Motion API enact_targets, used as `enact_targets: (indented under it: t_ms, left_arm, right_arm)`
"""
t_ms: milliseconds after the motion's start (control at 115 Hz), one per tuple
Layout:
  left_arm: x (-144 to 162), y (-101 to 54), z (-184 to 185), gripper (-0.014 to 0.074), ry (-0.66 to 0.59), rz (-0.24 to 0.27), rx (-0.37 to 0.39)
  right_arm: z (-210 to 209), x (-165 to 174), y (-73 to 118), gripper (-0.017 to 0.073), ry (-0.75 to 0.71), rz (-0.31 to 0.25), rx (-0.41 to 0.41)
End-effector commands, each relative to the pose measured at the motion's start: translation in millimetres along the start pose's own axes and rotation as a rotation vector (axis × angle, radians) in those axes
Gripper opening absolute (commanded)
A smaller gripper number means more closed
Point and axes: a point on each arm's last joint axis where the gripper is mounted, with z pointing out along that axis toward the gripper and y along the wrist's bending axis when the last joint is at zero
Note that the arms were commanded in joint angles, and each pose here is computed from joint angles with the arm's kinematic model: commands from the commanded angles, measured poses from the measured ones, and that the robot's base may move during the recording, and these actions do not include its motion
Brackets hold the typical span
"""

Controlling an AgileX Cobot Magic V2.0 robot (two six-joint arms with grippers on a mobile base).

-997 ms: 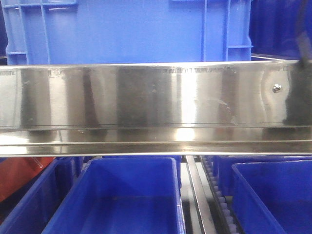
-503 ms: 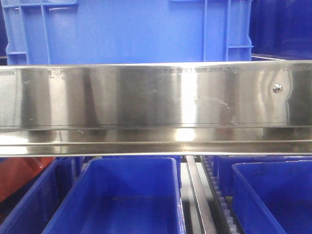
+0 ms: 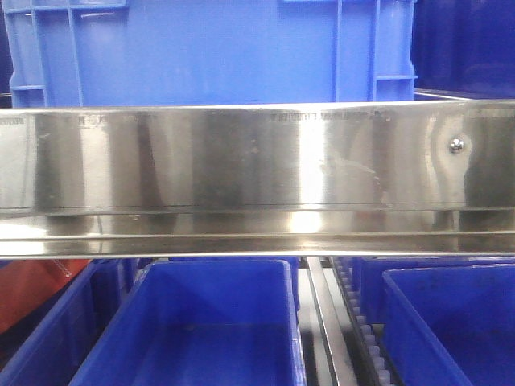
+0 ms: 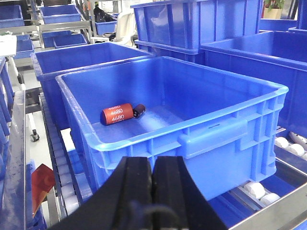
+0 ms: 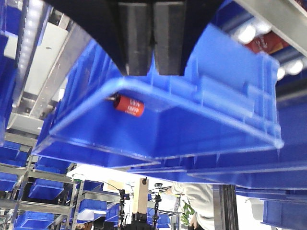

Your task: Place cylindrical capacitor in blue bin on shelf

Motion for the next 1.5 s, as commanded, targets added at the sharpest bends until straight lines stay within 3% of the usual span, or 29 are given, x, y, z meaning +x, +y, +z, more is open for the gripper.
enact_targets:
  t_ms: [0, 182, 962, 1153, 1283, 1491]
  left_arm:
    - [-2.1, -0.2, -1.7, -0.0111, -0.023, 0.001, 0.001]
    - [-2.1, -0.2, -1.7, -0.0111, -0.023, 0.001, 0.001]
    - [-0.9, 0.4, -2.8, -0.0111, -0.022, 0.012, -0.006]
    - [26.8, 8.4, -12.6, -0.0111, -0.100, 0.036, -0.140]
    - [73.3, 13.5, -16.5, -0.0111, -0.210, 0.048, -0.278]
    - [150.0, 17.2, -13.7, -0.0111, -0.294, 0.047, -0.428]
  right_arm:
    - [-6.8, 11.1, -0.4, -0.0153, -0.033, -0.012, 0.013]
    - [-9.3, 25.5, -0.7, -0.0153, -0.060, -0.011, 0.023]
    - [-9.3, 25.5, -0.7, -0.0153, -0.060, -0.011, 0.023]
    - [-9.3, 25.5, -0.7, -0.0153, -0.060, -0.011, 0.023]
    - [-9.3, 25.5, -0.7, -0.0153, -0.060, -0.011, 0.023]
    - [-9.3, 25.5, -0.7, -0.0153, -0.060, -0.011, 0.023]
